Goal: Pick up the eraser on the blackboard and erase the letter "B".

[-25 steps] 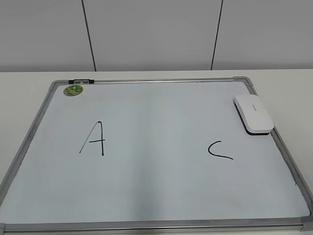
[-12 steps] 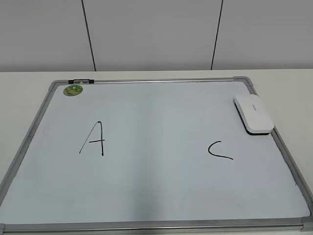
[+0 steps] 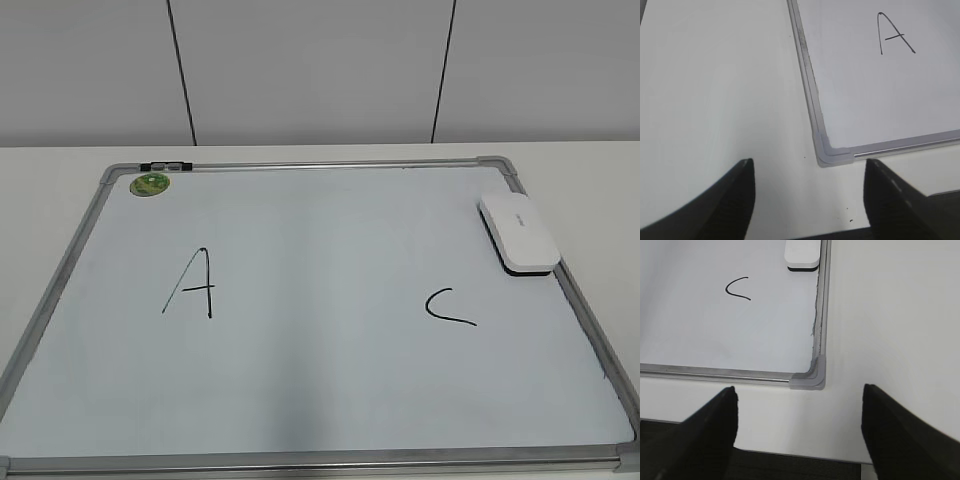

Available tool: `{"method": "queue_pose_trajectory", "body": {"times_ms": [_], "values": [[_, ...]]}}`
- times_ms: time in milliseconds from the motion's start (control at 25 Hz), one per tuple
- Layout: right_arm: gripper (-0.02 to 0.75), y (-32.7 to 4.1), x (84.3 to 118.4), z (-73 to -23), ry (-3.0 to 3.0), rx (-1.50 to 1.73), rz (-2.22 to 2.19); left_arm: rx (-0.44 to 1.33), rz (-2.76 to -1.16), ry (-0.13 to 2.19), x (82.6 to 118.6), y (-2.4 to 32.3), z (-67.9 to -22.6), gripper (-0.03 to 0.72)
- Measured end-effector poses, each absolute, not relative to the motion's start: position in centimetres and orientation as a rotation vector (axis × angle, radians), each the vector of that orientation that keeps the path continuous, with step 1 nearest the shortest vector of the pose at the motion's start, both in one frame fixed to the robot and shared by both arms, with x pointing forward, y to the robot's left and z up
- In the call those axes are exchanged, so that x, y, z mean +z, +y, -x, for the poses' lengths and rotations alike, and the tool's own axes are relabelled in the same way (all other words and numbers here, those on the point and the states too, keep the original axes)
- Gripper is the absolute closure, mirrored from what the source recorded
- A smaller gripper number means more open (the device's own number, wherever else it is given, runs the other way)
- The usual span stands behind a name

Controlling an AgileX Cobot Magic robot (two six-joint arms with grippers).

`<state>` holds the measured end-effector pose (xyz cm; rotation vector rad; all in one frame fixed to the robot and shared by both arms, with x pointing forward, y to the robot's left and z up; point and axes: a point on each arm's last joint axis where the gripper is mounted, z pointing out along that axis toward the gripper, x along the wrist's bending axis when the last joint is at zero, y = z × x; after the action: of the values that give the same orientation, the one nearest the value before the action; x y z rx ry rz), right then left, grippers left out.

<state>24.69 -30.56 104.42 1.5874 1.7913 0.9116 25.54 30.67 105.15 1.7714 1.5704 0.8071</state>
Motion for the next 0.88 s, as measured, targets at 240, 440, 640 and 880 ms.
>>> {"method": "queue_pose_trajectory", "body": {"times_ms": [240, 440, 640, 880], "values": [[0.167, -30.6, 104.4, -24.7, 1.791, 0.912, -1.587, 0.808, -1.771, 1.570, 105.2, 30.7, -25.5, 0.194], [0.167, -30.6, 104.4, -24.6, 1.786, 0.918, -1.583, 0.832, -1.737, 1.550, 105.2, 30.8, -25.0, 0.194], [0.167, -30.9, 104.4, -23.5, 1.641, 0.931, -1.613, 0.883, -1.667, 1.579, 105.3, 30.9, -24.4, 0.213], [0.167, -30.8, 104.4, -22.9, 1.512, 0.896, -1.668, 0.929, -1.608, 1.572, 105.3, 31.0, -23.6, 0.225]]}}
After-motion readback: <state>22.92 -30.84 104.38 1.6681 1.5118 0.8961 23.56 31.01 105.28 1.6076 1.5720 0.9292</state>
